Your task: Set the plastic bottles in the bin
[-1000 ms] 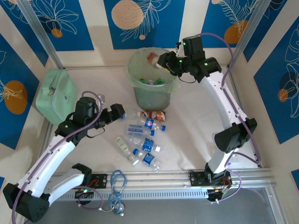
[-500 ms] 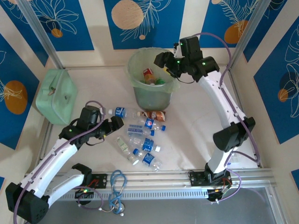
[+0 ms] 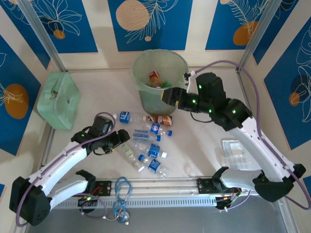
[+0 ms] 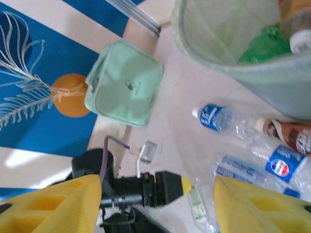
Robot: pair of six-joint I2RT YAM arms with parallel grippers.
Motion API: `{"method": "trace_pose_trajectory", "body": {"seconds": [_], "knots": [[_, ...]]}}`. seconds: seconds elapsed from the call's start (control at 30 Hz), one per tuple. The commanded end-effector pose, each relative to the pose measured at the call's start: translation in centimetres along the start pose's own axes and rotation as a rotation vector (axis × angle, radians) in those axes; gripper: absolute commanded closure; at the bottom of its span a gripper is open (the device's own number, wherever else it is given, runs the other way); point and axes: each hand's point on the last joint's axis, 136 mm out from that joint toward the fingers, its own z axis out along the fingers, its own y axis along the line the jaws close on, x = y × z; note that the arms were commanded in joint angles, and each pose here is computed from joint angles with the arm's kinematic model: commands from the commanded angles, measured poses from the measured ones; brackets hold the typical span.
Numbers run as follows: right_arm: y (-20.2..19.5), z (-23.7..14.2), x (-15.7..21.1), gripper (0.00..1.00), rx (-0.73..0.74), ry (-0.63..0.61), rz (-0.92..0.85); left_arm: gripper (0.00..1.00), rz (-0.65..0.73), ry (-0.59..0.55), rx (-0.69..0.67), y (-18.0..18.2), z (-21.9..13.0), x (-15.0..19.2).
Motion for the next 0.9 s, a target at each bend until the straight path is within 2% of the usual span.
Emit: {"method": "trace_pose_trajectory", "body": {"seconds": [0.0,0.1,0.23,0.87], "knots": [[-1.5,0.3,1.4,0.38,0.045,-0.014,0.034,0.16,-0.04,-0.01,-0.065,1.2,0.7,0.0],[-2.7,0.3,3.2,0.37,0.066,0.009,0.058,0.1,-0.024,-0.008,-0.086,1.1,1.2,-0.1],[-3.7,0.4,4.7,0.36,0.086,0.029,0.075,0.11,0.002,0.008,-0.13,1.3,2.1,-0.1],[-5.0,0.3,6.8,0.37,0.134,0.062,0.085,0.23,-0.018,0.043,-0.196,1.7,4.8,0.0]]}}
